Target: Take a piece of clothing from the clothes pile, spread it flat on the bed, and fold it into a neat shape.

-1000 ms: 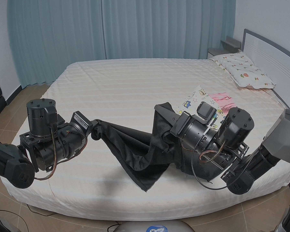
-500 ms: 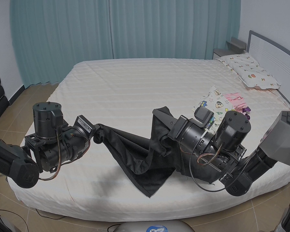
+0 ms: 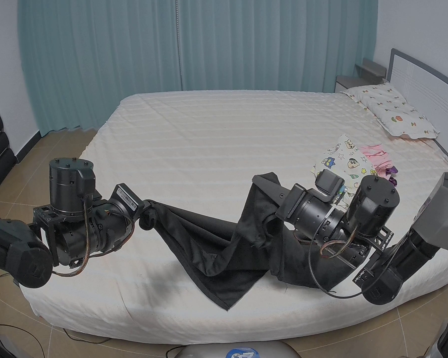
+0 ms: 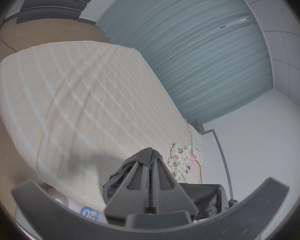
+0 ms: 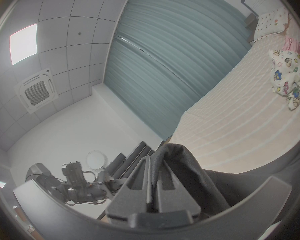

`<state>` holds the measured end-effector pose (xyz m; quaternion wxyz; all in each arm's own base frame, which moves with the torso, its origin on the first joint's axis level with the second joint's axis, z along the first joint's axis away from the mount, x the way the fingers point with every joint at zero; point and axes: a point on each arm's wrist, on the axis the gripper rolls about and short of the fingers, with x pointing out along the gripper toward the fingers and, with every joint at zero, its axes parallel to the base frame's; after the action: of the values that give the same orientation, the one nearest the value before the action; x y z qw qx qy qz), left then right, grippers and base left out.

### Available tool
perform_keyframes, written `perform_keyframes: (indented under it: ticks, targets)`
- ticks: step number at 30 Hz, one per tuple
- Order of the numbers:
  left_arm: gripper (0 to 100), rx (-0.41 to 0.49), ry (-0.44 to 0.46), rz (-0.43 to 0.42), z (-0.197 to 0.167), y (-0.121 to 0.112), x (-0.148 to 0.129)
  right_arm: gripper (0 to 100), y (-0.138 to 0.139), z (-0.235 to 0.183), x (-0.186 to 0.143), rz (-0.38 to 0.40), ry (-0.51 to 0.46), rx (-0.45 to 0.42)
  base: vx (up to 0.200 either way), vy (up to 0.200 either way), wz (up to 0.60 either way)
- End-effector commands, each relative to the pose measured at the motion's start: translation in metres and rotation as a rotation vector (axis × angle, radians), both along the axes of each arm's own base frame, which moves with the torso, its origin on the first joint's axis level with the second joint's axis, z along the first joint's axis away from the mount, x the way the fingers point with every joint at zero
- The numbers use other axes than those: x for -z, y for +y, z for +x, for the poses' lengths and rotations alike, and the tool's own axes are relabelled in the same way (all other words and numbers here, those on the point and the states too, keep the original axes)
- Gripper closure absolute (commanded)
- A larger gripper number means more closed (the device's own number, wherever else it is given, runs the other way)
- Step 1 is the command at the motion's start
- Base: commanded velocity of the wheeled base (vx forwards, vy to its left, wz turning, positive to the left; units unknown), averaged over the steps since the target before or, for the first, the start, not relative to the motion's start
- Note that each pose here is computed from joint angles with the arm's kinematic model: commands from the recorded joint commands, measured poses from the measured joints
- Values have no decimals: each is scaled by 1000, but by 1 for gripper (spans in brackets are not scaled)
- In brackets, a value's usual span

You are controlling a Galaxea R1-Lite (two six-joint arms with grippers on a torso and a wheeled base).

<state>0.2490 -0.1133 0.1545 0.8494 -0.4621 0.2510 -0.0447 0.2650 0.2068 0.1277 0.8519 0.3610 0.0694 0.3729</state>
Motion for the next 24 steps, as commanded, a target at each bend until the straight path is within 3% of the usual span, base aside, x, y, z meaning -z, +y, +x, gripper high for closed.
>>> perform_keyframes:
  ticks: [1,13,15,20,23,24]
  targets:
    - [100,8,-14,-9,-10,3,-10,100,-13,-15,1,-14,19,4,-200,0,0]
    - [100,73,-77,-48,-68,19,-54,100,-50,-95,-36,33,-34,-57,-200,0,0]
    - [100,78,-83,-53,-73,21,-58,100,-51,-101,-37,37,-37,-65,0,0,0]
    - [100,106,-147,-89,-105,35,-79,100,-68,-133,-75,147,-167,-101,0,0,0]
    - [100,115,-228,-133,-115,42,-100,100,-88,-150,-125,263,-328,-81,0,0,0]
    - [100,113,-238,-137,-115,43,-103,100,-90,-152,-130,270,-338,-81,0,0,0]
